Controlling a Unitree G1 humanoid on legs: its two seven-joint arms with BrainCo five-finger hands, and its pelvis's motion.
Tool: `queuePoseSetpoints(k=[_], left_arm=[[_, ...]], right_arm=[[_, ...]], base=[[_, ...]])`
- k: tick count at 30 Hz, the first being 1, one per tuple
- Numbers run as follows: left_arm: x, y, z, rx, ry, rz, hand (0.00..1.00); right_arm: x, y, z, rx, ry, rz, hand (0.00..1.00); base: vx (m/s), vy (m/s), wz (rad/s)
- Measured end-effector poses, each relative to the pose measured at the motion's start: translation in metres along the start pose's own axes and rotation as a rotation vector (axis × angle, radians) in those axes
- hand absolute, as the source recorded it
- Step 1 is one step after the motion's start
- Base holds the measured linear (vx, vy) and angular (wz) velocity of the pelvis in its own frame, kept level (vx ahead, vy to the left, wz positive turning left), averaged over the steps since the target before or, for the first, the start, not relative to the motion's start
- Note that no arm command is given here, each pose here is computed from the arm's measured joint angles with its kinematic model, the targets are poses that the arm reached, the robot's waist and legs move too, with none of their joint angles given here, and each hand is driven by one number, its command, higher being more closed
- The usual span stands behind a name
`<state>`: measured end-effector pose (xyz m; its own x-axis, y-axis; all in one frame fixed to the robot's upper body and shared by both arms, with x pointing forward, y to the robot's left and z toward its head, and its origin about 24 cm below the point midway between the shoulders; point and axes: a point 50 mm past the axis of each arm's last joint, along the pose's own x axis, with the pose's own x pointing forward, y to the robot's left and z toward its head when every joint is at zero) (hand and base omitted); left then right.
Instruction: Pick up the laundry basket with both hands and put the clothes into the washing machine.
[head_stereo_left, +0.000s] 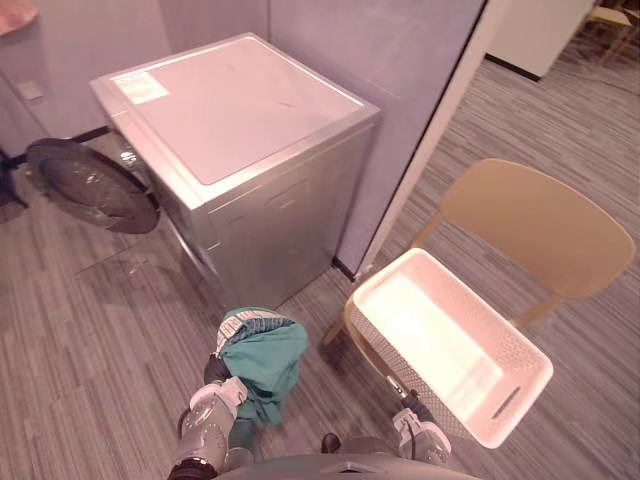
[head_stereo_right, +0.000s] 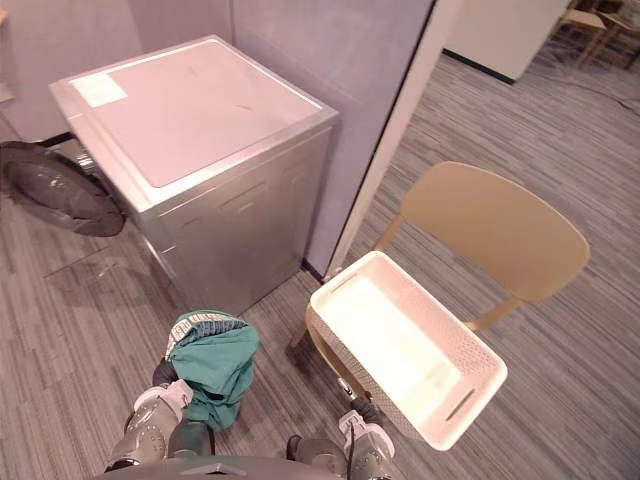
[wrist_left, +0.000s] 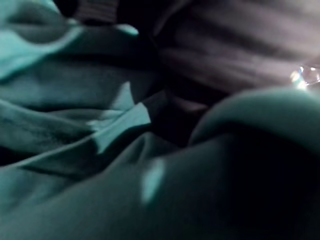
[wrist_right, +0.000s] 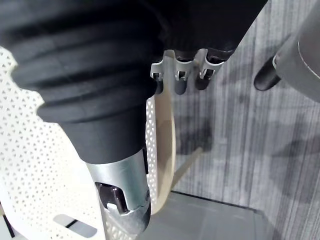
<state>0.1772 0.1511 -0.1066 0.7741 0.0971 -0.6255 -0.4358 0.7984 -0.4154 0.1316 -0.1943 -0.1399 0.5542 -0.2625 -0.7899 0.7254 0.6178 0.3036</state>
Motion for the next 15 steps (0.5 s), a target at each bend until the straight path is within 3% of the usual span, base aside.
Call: queuePoseSetpoints(k=[5,11,15], left_arm=[[0.0,0.003,-0.002,-0.007,0.012,0.027,1.0],[0.004,0.019,0.0,0.006,0.026,0.099,1.0],[0.011,0.005,0.021,0.108,-0.024,0.009,1.0]], right_arm=[[0.0,-0.016,-0.003,-0.007,0.021,-0.071,0.0],[-0.007,-0.057,-0.027,-0.026,0.169,-0.256,0.0],[-0.005,-0.059,-0.026,0.054,0.186,-0.299,0.0]], base=[[0.02,0.299,0.2],[0.26,0.526,0.12],[0.16,0.518,-0.21]])
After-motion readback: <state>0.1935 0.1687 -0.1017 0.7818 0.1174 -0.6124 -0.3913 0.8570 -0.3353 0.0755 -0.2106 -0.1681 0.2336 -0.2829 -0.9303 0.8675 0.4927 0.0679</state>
